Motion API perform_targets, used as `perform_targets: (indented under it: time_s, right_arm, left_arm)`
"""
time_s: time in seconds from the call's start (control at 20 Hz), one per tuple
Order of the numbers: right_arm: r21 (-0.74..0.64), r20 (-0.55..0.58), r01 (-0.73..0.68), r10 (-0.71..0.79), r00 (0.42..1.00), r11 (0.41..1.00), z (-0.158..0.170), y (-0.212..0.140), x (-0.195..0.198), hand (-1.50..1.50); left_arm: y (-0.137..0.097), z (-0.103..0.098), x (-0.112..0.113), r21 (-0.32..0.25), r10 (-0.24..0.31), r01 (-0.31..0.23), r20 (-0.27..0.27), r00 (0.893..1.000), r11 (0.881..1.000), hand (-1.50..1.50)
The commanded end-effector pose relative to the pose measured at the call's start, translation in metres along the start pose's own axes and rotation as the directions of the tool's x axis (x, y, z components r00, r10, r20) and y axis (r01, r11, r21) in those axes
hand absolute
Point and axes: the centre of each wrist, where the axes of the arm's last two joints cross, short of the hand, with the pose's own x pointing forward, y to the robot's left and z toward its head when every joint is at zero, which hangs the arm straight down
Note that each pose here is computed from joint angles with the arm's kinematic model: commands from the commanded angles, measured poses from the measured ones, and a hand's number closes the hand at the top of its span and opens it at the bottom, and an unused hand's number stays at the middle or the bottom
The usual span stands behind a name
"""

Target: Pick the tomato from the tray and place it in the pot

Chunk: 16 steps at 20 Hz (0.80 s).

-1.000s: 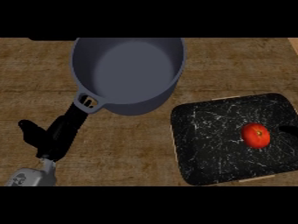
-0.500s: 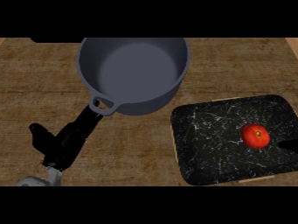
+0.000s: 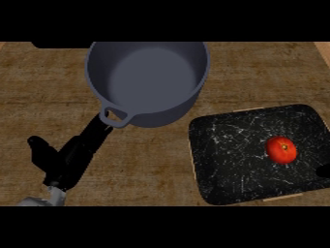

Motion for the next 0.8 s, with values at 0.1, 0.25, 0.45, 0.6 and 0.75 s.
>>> perform_targets:
  time_s: [0.1,0.25,0.45,0.6,0.75]
  right_arm:
    - [0.057,-0.119,-0.004,0.011,0.993,0.998,0.031,-0.035,0.031,-1.5]
    - [0.093,-0.133,0.059,-0.046,0.99,0.994,0.035,-0.012,0.049,-1.5]
    - [0.085,-0.14,0.105,-0.093,0.986,0.991,0.024,-0.003,0.051,-1.5]
    - [0.116,-0.125,0.107,-0.092,0.988,0.988,0.035,0.01,0.06,-1.5]
    - [0.136,-0.141,0.046,-0.027,0.99,0.99,0.016,0.033,0.034,-1.5]
  left_arm:
    - [0.0,-0.001,-0.008,0.003,-0.011,0.011,-0.005,1.0,1.0,0.0]
    - [-0.019,-0.008,0.011,-0.02,-0.017,0.017,-0.014,1.0,1.0,0.0]
    - [0.005,-0.005,0.012,-0.012,-0.011,0.011,0.005,1.0,1.0,0.0]
    - [-0.014,-0.016,0.022,-0.021,-0.01,0.01,0.002,1.0,1.0,0.0]
    - [-0.005,0.01,0.018,-0.027,0.009,-0.009,0.004,1.0,1.0,0.0]
